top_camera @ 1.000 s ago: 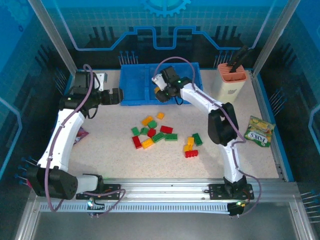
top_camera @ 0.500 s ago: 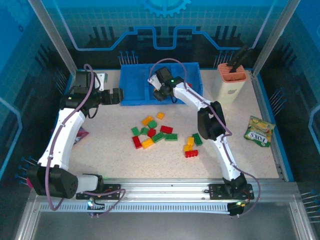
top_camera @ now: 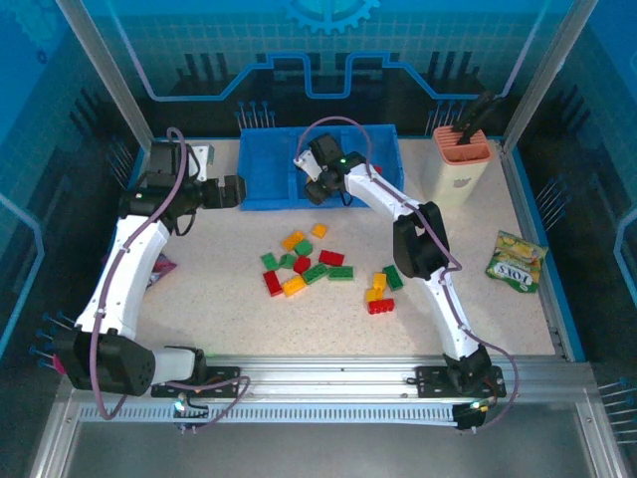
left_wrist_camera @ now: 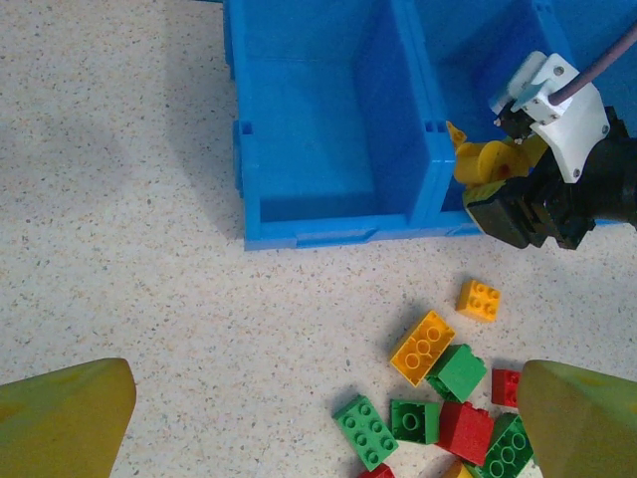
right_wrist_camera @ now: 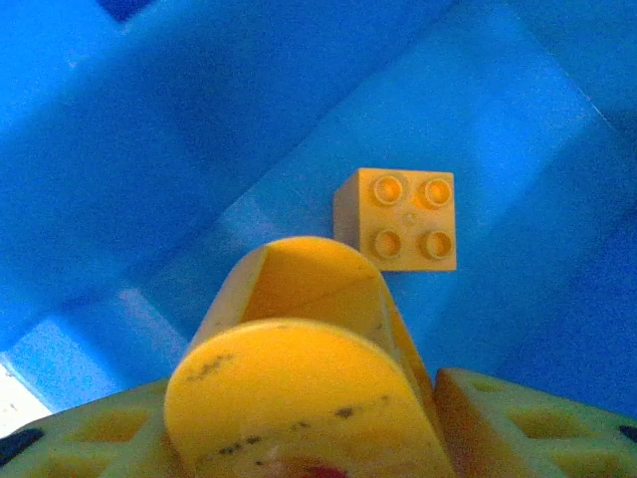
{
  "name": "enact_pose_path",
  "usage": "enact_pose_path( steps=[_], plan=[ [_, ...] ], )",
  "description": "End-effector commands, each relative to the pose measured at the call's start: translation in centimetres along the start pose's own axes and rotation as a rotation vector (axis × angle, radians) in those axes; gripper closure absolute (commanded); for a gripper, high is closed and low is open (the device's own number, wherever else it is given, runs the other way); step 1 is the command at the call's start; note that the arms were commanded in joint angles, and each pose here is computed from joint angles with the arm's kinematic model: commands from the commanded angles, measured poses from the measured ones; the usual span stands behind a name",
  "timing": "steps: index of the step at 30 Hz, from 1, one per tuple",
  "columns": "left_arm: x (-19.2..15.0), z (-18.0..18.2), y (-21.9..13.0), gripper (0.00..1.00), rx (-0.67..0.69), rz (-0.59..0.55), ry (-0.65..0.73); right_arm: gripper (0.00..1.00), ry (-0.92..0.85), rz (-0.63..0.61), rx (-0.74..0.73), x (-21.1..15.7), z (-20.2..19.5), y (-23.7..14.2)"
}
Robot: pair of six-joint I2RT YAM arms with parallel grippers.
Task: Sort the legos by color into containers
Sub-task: Place the lego in the container, then pick up the lego from the center of the table.
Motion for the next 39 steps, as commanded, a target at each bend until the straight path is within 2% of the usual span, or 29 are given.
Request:
enact_pose_path(
  steps=[1,5,9,13,18,22,26,29,33,39],
  plan=[
    [1.0,-0.3,-1.8,0.0,-0.017,-0.06,0.0,0.38,0.013,-0.044,0.025,1.6,0.6,-3.6],
    [1.1,-0.5,-2.1,0.0,-0.032,-0.065,0.0,0.32,0.034,-0.051,0.039,1.6,0.7,-5.2],
    [1.3,-0.8,-2.7,0.01,-0.047,-0.086,-0.001,0.32,0.042,-0.063,0.028,1.6,0.8,-8.0],
    [1.6,-0.9,-3.4,0.01,-0.049,-0.102,-0.003,0.31,0.107,-0.033,-0.027,-0.7,0.3,-12.2],
    [1.6,-1.1,-4.0,0.0,-0.052,-0.123,-0.005,0.27,0.378,0.13,-0.131,-9.2,-1.3,-18.0],
    [1.7,-1.3,-3.9,0.01,-0.069,-0.123,-0.009,0.23,0.645,0.241,-0.134,-17.2,-0.9,-20.5],
    [1.7,-1.6,-3.6,0.01,-0.092,-0.121,-0.015,0.25,0.831,0.304,-0.119,-23.7,0.5,-21.3],
    [1.7,-1.7,-3.4,0.01,-0.103,-0.118,-0.018,0.28,0.924,0.311,-0.06,-26.0,1.7,-20.8],
    [1.7,-1.7,-3.3,0.01,-0.111,-0.114,-0.022,0.29,0.994,0.323,0.016,-26.7,2.9,-19.3],
    [1.6,-1.7,-3.3,0.01,-0.104,-0.113,-0.022,0.31,0.991,0.357,0.033,-26.4,3.6,-16.9]
  ],
)
Point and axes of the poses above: each hand's point on the last joint's axis, 136 mm out from that joint toward the fingers, its own y axis out along the fingers, its own z axis along the line the jaws close on, x = y × z, the point moved 4 cm from there along -y, back along the fingers, and after that the axes turned 13 degrees about y, right-handed, at the moved point
